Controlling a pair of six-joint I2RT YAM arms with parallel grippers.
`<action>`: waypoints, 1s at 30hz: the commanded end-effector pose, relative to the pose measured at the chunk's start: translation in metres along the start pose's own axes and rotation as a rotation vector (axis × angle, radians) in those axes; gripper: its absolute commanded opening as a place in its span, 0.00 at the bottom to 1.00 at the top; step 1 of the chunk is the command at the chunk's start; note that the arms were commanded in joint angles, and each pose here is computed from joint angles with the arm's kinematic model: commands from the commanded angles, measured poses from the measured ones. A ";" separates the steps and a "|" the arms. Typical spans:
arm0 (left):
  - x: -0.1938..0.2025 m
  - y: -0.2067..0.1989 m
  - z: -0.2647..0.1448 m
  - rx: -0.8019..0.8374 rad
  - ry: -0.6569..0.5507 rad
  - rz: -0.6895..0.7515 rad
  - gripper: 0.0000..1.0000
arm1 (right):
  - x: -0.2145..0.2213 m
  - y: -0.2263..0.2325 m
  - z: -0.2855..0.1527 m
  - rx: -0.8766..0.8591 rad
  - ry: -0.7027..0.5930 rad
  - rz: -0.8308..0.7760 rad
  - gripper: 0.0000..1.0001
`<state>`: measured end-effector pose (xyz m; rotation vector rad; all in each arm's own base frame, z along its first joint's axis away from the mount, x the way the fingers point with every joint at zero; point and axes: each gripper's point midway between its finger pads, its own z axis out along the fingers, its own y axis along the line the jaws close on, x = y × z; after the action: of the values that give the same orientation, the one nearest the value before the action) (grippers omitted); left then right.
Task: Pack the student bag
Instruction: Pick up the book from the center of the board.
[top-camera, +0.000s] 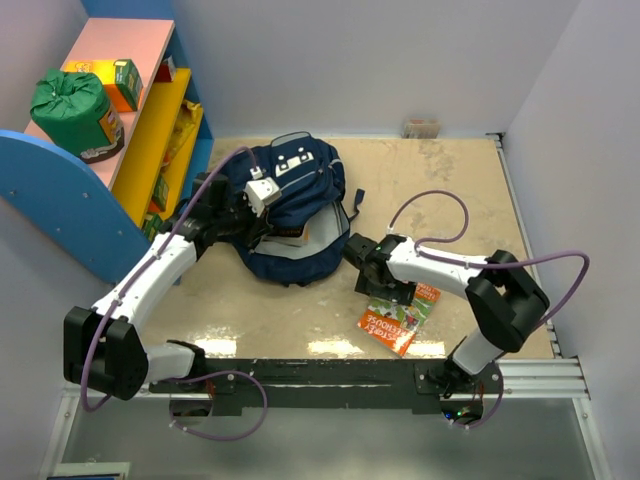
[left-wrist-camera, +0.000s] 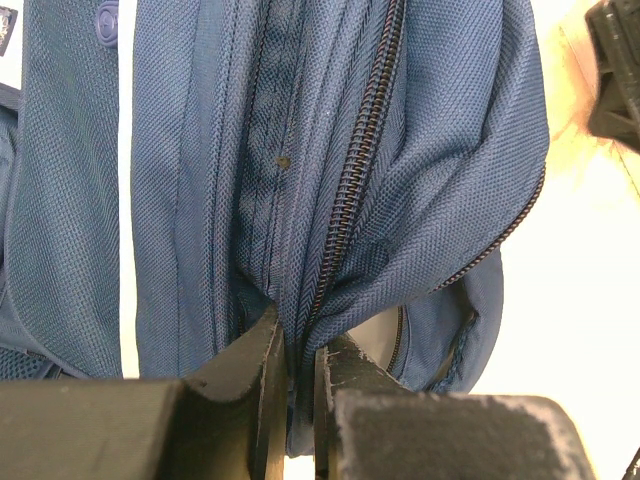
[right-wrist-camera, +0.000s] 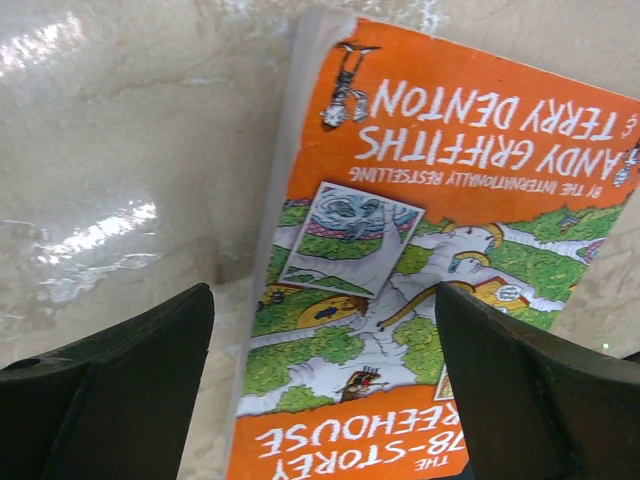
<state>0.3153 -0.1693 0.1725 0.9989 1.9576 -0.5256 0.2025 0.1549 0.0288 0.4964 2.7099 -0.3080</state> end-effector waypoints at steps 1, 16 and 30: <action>-0.056 -0.009 -0.013 0.043 -0.190 0.133 0.00 | 0.008 -0.015 0.011 0.039 -0.012 0.047 0.89; -0.049 -0.004 -0.010 0.019 -0.165 0.133 0.00 | 0.023 -0.010 0.026 -0.017 -0.014 0.083 0.00; -0.046 0.000 -0.009 0.000 -0.153 0.135 0.00 | -0.063 0.033 -0.113 -0.507 -0.264 0.165 0.00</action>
<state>0.3160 -0.1678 0.1716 1.0149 1.9526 -0.5074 0.2058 0.1651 0.0617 0.5243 2.5540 0.0070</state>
